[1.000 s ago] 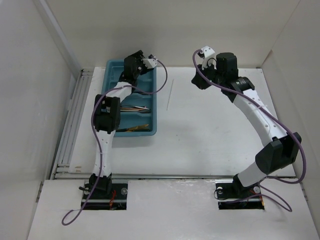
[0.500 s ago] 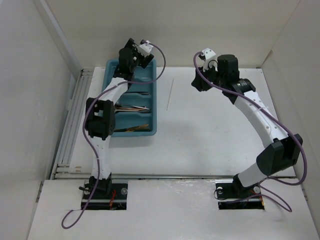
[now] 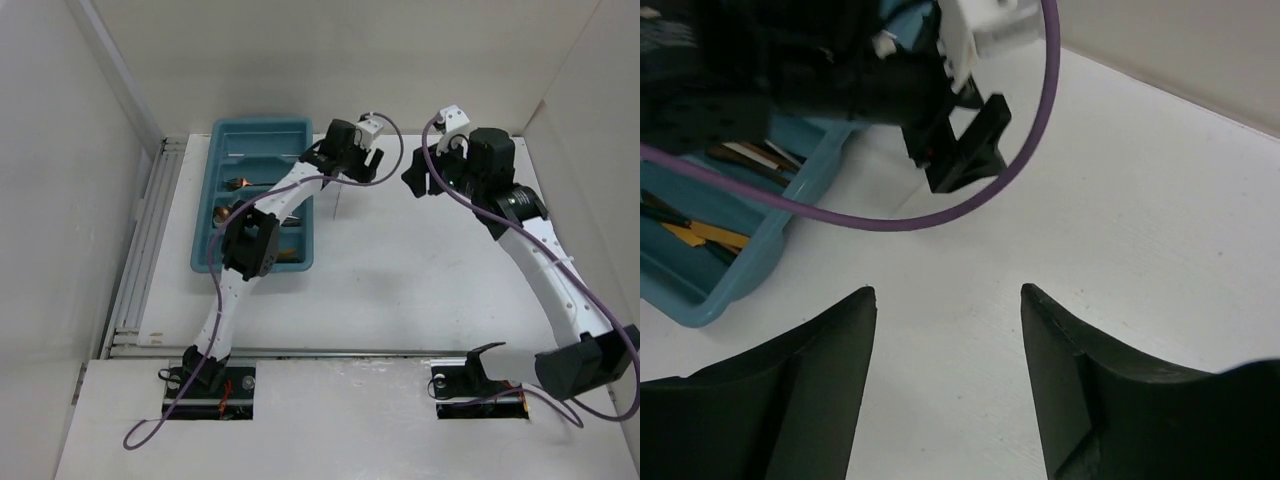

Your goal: Sort the eating utensils into containers

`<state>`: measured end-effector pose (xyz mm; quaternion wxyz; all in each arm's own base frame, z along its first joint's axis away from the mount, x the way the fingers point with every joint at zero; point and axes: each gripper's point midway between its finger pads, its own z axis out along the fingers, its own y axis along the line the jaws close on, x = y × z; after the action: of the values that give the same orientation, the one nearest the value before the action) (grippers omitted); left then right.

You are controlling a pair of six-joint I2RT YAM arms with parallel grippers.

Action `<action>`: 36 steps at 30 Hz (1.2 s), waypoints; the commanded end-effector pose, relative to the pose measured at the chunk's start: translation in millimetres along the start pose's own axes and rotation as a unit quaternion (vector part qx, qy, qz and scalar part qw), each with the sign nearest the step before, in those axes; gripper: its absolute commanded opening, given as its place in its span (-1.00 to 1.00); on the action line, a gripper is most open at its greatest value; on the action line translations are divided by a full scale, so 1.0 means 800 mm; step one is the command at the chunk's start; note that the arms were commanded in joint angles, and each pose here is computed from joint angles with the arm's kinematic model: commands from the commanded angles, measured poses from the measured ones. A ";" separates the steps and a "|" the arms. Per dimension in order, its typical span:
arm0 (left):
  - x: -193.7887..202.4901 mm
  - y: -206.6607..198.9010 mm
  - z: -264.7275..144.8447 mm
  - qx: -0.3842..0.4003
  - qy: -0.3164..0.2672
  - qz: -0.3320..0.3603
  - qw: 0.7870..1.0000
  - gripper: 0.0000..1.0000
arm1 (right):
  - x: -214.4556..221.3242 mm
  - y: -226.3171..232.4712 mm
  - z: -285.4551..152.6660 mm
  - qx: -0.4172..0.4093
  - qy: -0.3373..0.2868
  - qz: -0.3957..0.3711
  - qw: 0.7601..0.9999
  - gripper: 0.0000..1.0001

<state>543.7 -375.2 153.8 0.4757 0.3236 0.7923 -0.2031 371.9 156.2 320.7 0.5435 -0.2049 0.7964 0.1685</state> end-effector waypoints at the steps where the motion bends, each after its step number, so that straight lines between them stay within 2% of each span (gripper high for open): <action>1: 0.026 0.042 -0.001 -0.065 0.045 -0.071 0.994 0.49 | -0.018 -0.014 -0.028 0.032 -0.039 -0.011 0.999 0.32; 5: 0.060 0.052 0.015 -0.090 0.068 -0.082 0.990 0.49 | -0.005 -0.014 -0.040 0.041 -0.032 -0.009 0.999 0.32; 14: 0.092 0.056 0.036 -0.107 0.090 -0.130 0.982 0.40 | -0.009 -0.015 -0.057 0.052 -0.030 -0.009 0.998 0.32; 18: 0.133 0.037 0.047 -0.078 0.141 -0.120 0.980 0.04 | -0.024 -0.017 -0.061 0.059 -0.032 -0.009 0.998 0.32; 23: 0.186 0.019 0.046 -0.068 0.212 -0.096 0.970 -0.03 | -0.027 -0.027 -0.069 0.083 -0.022 -0.007 0.996 0.32; 25: 0.205 0.019 0.040 -0.071 0.237 -0.093 0.965 -0.14 | -0.030 -0.029 -0.075 0.092 -0.028 -0.007 0.995 0.32; 27: 0.205 0.022 0.040 -0.075 0.238 -0.087 0.965 -0.25 | -0.030 -0.028 -0.079 0.092 -0.028 -0.007 0.995 0.32; 29: 0.207 0.019 0.039 -0.069 0.242 -0.089 0.964 -0.52 | -0.033 -0.027 -0.083 0.093 -0.032 -0.008 0.995 0.32; 31: 0.206 0.013 0.039 -0.055 0.241 -0.088 0.965 -0.98 | -0.032 -0.029 -0.088 0.099 -0.032 -0.008 0.995 0.32; 36: 0.195 -0.003 0.041 -0.015 0.229 -0.092 0.969 -1.00 | -0.037 -0.031 -0.097 0.109 -0.041 -0.009 0.993 0.32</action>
<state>546.8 -349.1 32.5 0.3481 0.2588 0.8904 -0.1380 337.1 110.5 342.9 0.5601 -0.1560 0.8078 0.0970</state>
